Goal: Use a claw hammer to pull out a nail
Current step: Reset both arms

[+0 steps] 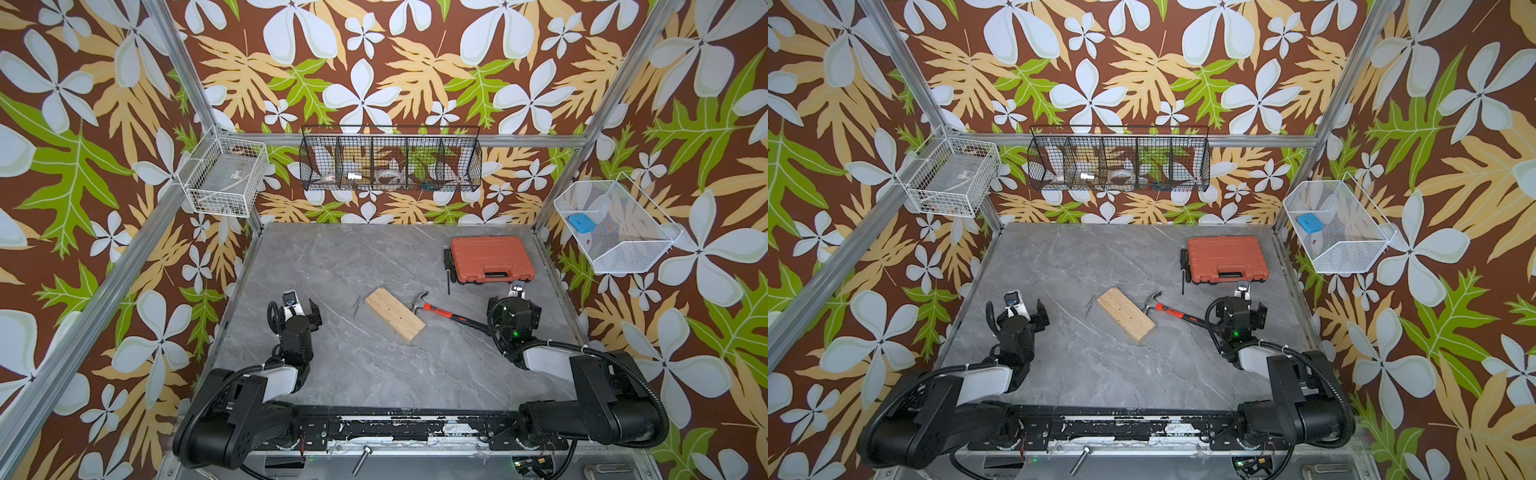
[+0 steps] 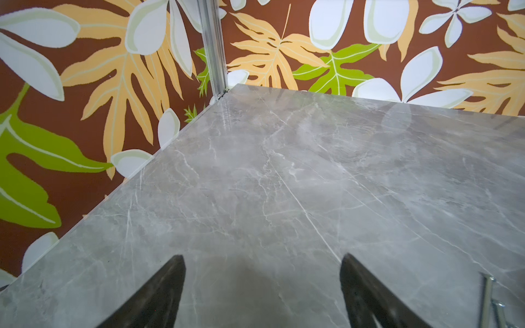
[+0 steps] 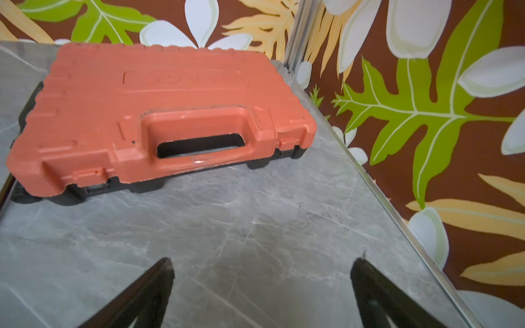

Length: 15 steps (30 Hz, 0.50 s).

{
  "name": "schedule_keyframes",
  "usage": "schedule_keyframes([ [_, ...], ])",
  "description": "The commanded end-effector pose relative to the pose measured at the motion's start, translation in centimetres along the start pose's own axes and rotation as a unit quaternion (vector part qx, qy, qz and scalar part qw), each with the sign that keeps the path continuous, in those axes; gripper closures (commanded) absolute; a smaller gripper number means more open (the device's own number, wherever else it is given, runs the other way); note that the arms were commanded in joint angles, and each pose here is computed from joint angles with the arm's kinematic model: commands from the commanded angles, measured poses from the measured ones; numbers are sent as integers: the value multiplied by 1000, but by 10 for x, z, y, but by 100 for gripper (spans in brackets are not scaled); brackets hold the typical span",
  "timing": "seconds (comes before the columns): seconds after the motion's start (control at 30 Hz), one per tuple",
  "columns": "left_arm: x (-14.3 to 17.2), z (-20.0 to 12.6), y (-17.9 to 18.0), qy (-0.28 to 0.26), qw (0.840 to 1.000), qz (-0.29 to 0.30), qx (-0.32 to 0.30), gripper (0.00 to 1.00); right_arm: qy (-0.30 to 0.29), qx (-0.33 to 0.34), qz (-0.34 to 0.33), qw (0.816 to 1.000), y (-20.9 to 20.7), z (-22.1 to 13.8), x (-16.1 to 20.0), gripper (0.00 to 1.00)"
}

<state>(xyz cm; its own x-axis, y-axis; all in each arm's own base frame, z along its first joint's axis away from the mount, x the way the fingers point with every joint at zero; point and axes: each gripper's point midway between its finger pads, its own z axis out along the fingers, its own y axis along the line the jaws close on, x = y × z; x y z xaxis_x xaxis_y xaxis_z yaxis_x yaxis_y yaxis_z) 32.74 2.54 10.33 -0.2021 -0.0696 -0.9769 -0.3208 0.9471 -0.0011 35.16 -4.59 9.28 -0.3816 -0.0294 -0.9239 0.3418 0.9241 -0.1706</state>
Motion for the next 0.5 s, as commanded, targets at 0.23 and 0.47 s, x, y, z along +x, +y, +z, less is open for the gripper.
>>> schedule_keyframes([
  [0.23,-48,9,-26,-68,992,-32,100,0,-99,-94,0,991,24,-10,-27,0],
  [0.47,-50,8,-22,-76,992,-37,90,0,-96,-98,2,991,25,-8,-27,0],
])
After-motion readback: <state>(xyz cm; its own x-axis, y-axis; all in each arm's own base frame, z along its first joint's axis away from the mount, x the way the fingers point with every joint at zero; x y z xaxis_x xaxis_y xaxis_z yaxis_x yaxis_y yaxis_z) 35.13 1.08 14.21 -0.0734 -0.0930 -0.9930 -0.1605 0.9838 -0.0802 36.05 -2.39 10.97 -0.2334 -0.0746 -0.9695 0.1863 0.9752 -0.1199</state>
